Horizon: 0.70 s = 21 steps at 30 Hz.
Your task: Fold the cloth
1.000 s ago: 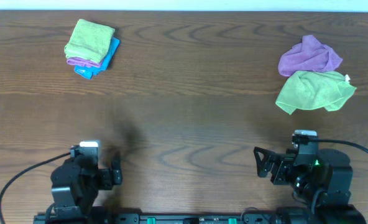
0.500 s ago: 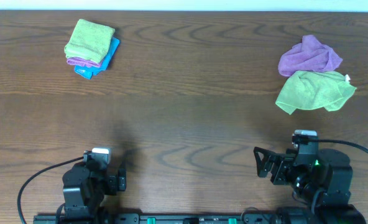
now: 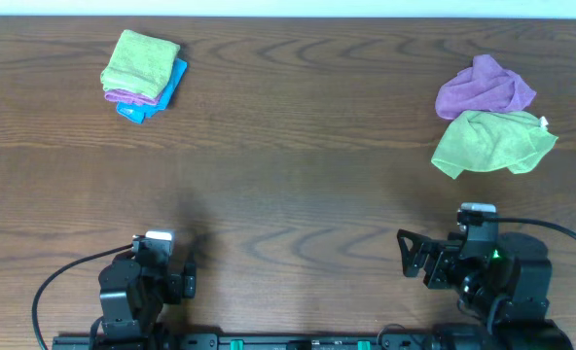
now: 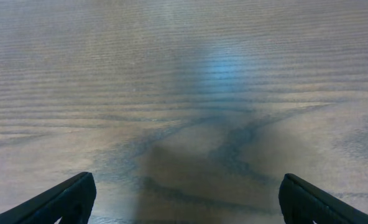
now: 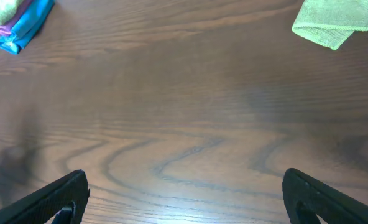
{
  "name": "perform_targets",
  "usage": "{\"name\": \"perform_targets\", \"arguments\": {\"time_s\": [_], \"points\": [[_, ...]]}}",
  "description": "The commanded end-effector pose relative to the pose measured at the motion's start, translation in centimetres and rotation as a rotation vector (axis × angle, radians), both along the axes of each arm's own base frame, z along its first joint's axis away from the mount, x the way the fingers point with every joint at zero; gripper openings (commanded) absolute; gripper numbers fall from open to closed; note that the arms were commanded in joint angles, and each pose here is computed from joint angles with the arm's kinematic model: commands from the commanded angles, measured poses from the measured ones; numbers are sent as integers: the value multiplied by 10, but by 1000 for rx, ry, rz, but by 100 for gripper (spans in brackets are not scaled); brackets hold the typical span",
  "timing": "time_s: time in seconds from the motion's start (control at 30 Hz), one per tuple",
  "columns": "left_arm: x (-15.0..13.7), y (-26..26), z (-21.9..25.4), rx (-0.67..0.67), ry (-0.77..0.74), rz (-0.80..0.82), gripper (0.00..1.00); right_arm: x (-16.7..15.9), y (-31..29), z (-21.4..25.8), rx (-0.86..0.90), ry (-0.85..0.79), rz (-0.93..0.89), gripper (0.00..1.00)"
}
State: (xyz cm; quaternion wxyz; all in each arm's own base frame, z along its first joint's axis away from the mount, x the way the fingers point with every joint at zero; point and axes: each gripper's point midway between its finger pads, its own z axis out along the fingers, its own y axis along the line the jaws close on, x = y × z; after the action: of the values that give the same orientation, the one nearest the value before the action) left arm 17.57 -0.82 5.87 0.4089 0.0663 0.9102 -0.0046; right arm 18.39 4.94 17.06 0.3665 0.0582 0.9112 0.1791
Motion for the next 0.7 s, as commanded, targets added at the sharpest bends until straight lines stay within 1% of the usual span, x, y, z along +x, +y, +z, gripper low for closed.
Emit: {"name": "perform_targets", "arguments": {"time_s": [0.0, 0.13, 0.27, 0.37, 0.67], "points": [[-3, 5, -11, 32, 28, 5, 95, -1, 0, 0, 13, 1, -9, 99], [-4, 15, -12, 22, 33, 98, 95, -1, 0, 0, 13, 1, -9, 99], [-4, 17, -12, 18, 33, 114, 95, -1, 0, 0, 13, 1, -9, 99], [-4, 23, -12, -8, 33, 189, 95, -1, 0, 0, 13, 1, -9, 99], [-4, 23, -12, -33, 34, 214, 95, -1, 0, 0, 13, 1, -9, 99]]}}
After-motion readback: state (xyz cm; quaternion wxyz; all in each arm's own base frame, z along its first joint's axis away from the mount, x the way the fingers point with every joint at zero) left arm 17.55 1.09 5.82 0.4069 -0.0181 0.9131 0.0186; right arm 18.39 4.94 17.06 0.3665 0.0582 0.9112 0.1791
